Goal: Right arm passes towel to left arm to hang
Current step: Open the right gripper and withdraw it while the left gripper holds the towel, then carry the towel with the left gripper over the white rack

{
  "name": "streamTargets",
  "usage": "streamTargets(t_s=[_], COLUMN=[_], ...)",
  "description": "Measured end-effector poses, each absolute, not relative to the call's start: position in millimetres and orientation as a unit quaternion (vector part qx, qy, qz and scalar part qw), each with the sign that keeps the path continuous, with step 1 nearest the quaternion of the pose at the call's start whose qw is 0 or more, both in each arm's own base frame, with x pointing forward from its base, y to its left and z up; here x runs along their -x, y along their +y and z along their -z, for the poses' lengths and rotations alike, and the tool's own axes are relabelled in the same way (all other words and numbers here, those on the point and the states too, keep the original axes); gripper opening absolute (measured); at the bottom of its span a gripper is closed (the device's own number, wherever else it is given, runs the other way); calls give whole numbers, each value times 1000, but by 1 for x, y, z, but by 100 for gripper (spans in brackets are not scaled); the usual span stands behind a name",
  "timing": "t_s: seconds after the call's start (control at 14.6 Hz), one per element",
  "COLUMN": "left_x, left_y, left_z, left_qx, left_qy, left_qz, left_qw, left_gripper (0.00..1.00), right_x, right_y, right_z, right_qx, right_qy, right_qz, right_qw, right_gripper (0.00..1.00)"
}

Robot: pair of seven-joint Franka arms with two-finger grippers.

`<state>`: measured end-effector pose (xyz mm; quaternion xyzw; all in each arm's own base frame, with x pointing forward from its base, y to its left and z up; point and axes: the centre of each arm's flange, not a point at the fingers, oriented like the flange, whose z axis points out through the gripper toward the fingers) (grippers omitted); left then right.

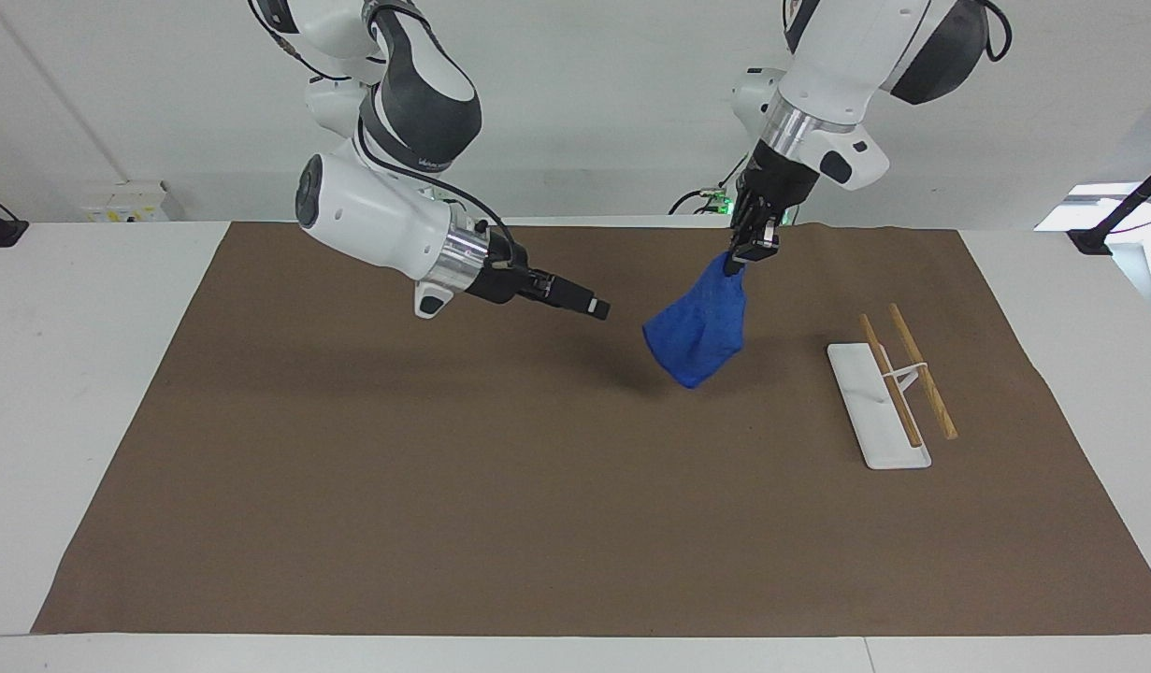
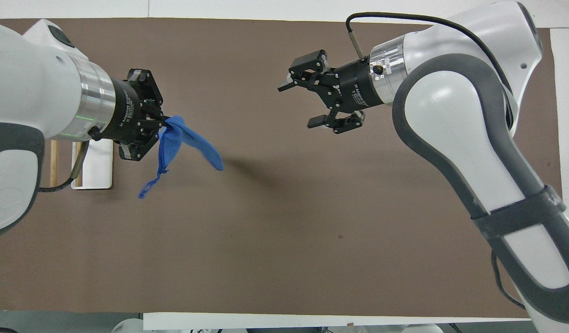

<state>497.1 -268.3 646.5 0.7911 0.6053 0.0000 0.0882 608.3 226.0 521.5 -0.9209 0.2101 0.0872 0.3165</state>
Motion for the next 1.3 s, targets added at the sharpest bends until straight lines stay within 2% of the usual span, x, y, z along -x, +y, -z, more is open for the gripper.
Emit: streamTargets(t_s=[0.21,0.34,0.55,0.75,1.03,1.3], left_x=[-497,-499,-506,-515,-525,-543], left_y=[-255,-238,-203,-176,-159,-136], left_z=[-651,-646,-639,-639,-643,-635], left_qx=[-809,-837,-878,-913,-938,-936], left_qy=[584,545,477,399,330,334], left_qz=[-41,-39,-34,-48,-70,-94], left_qw=[47,11,-37,-66,-78,-61], left_gripper=[2,2,2,2,2,2], right_x=[-612,-619,-623,-612,-577,-563], right_y=[167,114,39,-3,-51,-82], right_z=[-535,-542,-546,-578,-647,-658], right_qx=[979,989,997,998,994,991], right_qy=[87,46,31,41,83,110], right_qz=[6,39,48,37,31,29], right_qw=[187,134,49,-19,-70,-73], right_gripper=[100,100,100,100,100,100])
